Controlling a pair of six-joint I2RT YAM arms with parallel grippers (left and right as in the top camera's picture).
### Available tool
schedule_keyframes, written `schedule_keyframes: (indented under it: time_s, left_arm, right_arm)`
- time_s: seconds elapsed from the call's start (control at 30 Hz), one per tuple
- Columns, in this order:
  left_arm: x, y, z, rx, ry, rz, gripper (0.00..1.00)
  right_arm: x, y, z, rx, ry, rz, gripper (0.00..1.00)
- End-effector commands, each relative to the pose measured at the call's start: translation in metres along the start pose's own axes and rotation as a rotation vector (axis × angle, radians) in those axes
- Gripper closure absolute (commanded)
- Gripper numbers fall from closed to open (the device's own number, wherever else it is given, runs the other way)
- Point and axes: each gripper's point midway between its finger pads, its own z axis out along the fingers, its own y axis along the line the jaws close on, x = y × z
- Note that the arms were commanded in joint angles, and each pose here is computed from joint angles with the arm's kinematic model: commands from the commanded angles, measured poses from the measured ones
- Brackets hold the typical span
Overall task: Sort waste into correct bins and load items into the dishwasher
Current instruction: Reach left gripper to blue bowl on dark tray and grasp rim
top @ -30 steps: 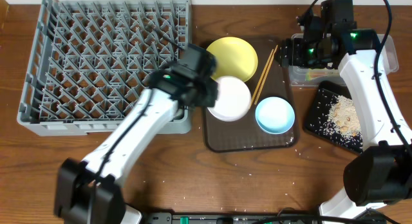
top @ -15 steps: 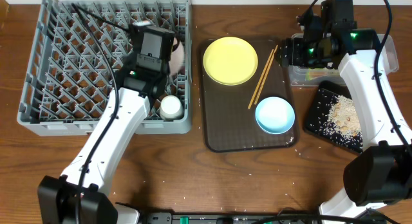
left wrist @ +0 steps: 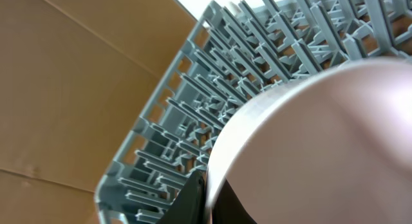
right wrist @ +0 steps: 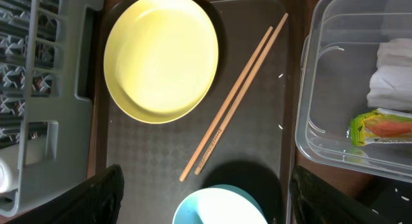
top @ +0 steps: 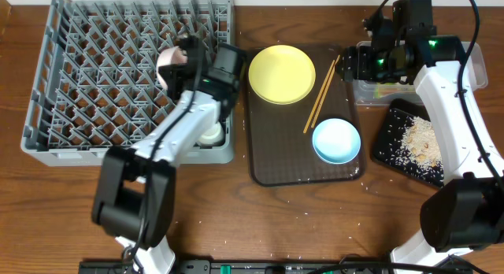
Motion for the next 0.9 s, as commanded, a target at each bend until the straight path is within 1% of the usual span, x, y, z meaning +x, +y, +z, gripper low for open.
schedule_keyframes:
  time_s: [0.0, 0.23, 0.3, 0.33, 0.37, 0.53, 0.63, 0.77, 0.87]
  left_arm:
    - [-0.007, 0.002, -0.017, -0.127, -0.074, 0.051, 0.93]
    - [0.011, -0.029, -0.028, -0.101, -0.086, 0.179, 0.92]
    - [0.012, -0.032, -0.034, -0.092, -0.093, 0.202, 0.83]
    - [0.012, -0.033, -0.036, -0.089, -0.097, 0.206, 0.75]
    - [0.012, -0.035, -0.039, -0.084, -0.102, 0.208, 0.69]
    - [0.011, -0.045, -0.054, -0.033, -0.124, 0.225, 0.64]
    - [0.012, -0.056, -0.063, 0.052, -0.114, 0.241, 0.6]
    - [0.018, -0.071, -0.071, 0.22, -0.065, 0.235, 0.53]
    - [0.014, -0.076, -0.083, 0.358, -0.04, 0.196, 0.44]
  right_arm:
    - [-0.005, 0.005, -0.012, -0.01, -0.032, -0.025, 0.2]
    - [-0.004, 0.005, -0.012, -0.008, -0.027, -0.041, 0.19]
    - [-0.004, 0.005, -0.012, -0.008, -0.027, -0.041, 0.19]
    - [-0.004, 0.005, -0.012, -0.008, -0.027, -0.041, 0.19]
    - [-0.004, 0.005, -0.012, -0.008, -0.027, -0.041, 0.19]
    - [-0.004, 0.005, -0.012, -0.008, -0.027, -0.041, 0.19]
    - [-0.004, 0.005, -0.012, -0.009, -0.027, -0.041, 0.19]
    - [-0.004, 0.005, -0.012, -0.009, -0.027, -0.04, 0.19]
    - [-0.005, 0.005, -0.012, -0.01, -0.03, -0.041, 0.19]
